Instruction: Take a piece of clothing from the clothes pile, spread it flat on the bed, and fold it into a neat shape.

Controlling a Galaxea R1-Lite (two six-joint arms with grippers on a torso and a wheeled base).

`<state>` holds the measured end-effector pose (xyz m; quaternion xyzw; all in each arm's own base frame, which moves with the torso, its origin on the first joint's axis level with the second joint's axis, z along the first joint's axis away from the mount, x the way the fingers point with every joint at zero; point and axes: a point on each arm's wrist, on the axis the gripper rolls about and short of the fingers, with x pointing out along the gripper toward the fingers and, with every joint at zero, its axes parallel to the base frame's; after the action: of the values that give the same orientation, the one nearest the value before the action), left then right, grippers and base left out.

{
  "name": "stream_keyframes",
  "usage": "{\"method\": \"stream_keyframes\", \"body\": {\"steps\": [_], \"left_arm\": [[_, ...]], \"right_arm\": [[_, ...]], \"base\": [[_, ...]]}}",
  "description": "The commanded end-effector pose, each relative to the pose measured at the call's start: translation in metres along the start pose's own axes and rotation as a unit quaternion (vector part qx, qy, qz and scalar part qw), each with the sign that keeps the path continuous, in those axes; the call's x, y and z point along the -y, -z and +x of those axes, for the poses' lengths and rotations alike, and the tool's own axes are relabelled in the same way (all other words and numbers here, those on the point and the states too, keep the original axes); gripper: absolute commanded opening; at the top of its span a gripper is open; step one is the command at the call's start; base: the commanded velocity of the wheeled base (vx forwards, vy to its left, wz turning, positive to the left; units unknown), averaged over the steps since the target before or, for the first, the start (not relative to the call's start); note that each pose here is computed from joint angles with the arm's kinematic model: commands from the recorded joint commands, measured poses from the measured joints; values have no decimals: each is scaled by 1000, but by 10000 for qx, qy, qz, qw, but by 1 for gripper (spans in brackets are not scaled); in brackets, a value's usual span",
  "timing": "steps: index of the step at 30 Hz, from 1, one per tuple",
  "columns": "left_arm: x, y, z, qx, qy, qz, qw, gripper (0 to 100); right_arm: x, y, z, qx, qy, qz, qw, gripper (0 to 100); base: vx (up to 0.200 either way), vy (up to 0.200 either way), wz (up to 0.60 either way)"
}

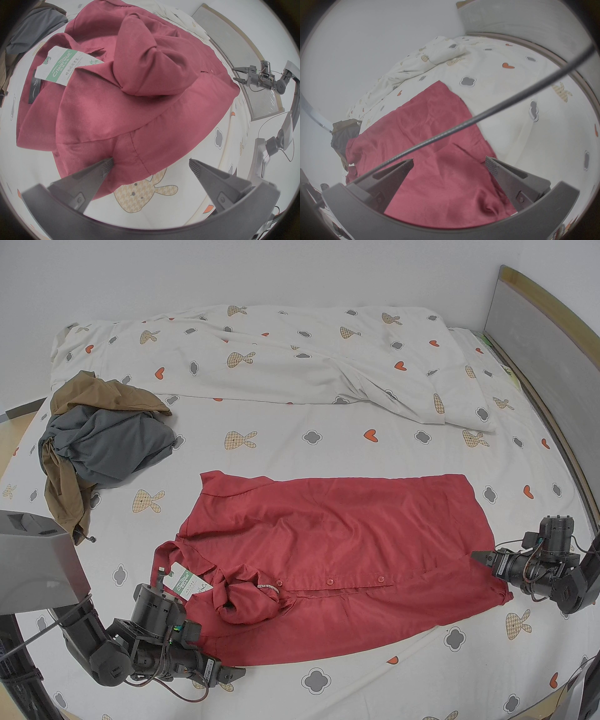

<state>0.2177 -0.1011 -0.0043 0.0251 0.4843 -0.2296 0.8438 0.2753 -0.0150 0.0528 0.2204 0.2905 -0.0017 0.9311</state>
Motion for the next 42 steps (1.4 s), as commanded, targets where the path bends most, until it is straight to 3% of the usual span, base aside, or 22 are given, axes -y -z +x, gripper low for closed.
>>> {"method": "stream_keyframes", "body": {"steps": [1,9,14,17,21,22,24,27,36,42], "left_arm": [[-1,2,2,-85,-15,-24,10000,100],[0,2,-1,-47,-12,-18,10000,100],[0,2,-1,-40,-11,-16,10000,100],[0,3,-1,-55,-12,-19,10000,100],[0,3,-2,-55,-12,-19,10000,100],[0,3,-2,-40,-11,-16,10000,100],[0,2,-3,-16,-13,-19,10000,100],[0,3,-5,-16,-13,-19,10000,100],[-2,10,-6,-137,-44,-72,9999,100],[-3,14,-5,-235,-52,-88,9997,100]], "right_arm": [[5,-9,-12,223,71,-34,9997,100],[3,1,-24,93,-17,26,10000,100],[-24,9,-37,-68,-683,178,9975,100],[-34,17,-35,-301,-878,228,9954,100],[-32,33,-19,-801,-669,253,9942,100],[-21,51,11,-1307,-320,286,9905,100],[-13,55,27,-1384,-84,251,9900,100],[0,52,42,-1277,219,227,9913,100],[31,29,51,-798,594,298,9946,100],[32,19,44,-257,470,310,9981,100]], "base": [[0,0,0],[0,0,0],[0,0,0],[0,0,0],[0,0,0],[0,0,0],[0,0,0],[0,0,0],[0,0,0],[0,0,0]]}}
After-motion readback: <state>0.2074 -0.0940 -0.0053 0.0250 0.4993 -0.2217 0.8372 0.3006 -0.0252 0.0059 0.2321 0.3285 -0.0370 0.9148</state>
